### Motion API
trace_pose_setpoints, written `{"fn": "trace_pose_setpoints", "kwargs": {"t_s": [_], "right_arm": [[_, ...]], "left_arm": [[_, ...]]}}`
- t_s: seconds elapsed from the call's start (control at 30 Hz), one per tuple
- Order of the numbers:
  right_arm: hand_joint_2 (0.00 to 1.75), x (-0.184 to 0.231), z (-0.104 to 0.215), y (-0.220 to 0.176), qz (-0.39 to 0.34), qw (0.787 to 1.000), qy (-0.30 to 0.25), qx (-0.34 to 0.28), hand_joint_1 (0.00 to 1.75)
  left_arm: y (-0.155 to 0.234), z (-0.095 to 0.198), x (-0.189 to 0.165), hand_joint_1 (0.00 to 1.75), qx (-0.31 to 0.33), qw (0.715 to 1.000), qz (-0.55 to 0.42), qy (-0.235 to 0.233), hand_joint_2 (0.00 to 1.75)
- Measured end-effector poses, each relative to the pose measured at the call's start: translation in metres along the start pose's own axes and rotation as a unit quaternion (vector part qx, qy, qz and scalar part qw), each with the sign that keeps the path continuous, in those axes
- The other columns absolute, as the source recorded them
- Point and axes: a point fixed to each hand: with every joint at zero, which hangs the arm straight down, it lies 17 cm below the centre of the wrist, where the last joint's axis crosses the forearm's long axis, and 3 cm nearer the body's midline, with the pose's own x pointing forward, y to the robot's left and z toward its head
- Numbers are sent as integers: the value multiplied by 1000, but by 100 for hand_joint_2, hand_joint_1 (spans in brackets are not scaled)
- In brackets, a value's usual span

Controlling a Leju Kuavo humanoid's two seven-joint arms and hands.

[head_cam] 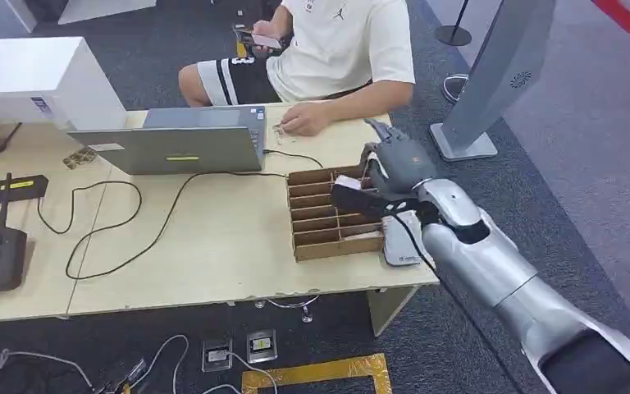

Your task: Pass the card to the sensor for recognition and then transmit it.

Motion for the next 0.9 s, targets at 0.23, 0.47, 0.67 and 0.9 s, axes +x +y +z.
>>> {"fn": "trace_pose_setpoints", "kwargs": {"t_s": [0.23,0.47,0.67,0.9], "right_arm": [[175,-19,-19,-85,25,997,-6,-73,175],[175,-10,-28,-73,51,997,-18,-48,175],[175,-6,-31,-46,58,998,-21,-14,175],[175,-8,-28,-7,69,996,-18,47,175]], "left_arm": [[-9,-5,5,0,-7,1000,5,-12,0],[-14,-9,11,0,-14,1000,-8,-12,0],[-15,-11,17,0,-14,1000,-10,-13,0],[-19,-14,19,0,-19,1000,-17,-8,0]]}}
